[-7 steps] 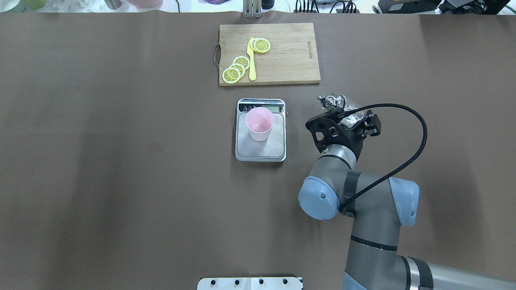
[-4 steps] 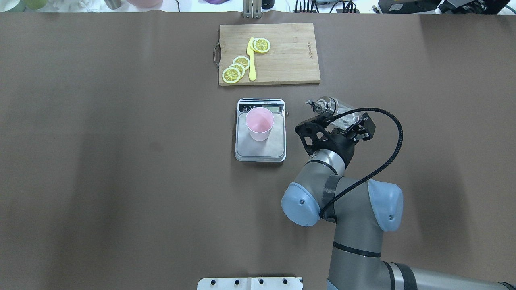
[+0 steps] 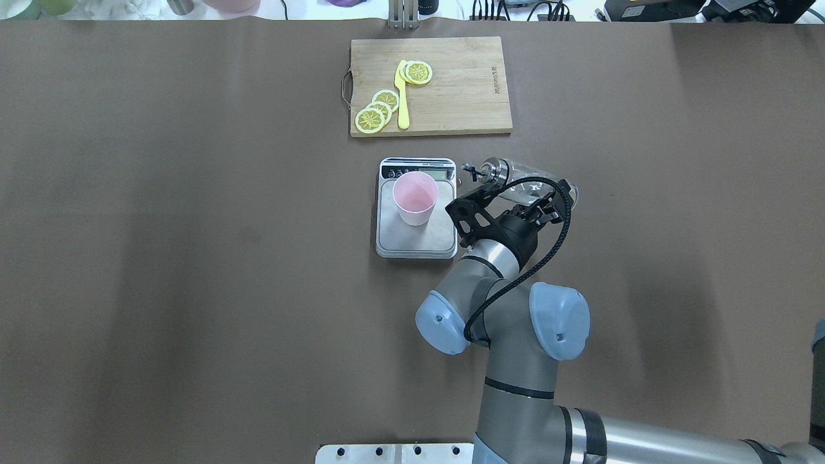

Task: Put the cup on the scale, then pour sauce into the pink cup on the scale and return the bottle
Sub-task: 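Lift the sauce bottle with the right gripper and carry it toward the cup, then tilt the sauce bottle with the right gripper, spout over the pink cup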

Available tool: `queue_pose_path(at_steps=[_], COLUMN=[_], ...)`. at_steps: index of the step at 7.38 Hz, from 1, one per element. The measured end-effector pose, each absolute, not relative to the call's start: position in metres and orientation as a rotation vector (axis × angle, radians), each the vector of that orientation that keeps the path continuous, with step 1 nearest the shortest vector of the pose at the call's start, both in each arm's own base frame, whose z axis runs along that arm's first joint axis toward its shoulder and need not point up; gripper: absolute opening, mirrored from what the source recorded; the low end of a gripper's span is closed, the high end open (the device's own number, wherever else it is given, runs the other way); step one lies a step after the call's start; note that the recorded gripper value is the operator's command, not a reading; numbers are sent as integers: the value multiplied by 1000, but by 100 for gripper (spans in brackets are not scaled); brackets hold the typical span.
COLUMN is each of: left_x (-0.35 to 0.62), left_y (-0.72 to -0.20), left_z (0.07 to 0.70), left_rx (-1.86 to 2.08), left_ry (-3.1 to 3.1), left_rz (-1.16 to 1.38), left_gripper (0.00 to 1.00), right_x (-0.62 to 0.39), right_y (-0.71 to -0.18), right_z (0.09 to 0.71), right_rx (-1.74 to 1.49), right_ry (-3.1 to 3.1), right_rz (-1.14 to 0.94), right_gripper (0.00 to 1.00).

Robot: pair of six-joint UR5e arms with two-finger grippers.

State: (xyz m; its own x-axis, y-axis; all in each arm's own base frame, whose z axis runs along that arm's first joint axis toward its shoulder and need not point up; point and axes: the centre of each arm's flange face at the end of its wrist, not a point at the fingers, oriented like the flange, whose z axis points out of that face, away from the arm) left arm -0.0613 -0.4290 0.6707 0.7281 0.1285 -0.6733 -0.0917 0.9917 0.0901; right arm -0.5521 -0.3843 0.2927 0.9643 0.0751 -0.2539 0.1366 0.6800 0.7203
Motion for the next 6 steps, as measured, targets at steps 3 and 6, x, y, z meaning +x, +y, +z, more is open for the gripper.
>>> queue_pose_path(at_steps=[3,6], left_x=[-61,-61], left_y=[-426,-422], left_z=[674,679], left_rx=[45,35], left_ry=[746,748], left_rz=[119,115], left_gripper=[99,99], right_x=[-570,-571], right_y=[-390,-400], right_z=[286,277], right_rx=[801,784], right_ry=[360,415], right_rz=[-30,-28], right_gripper=[0,0])
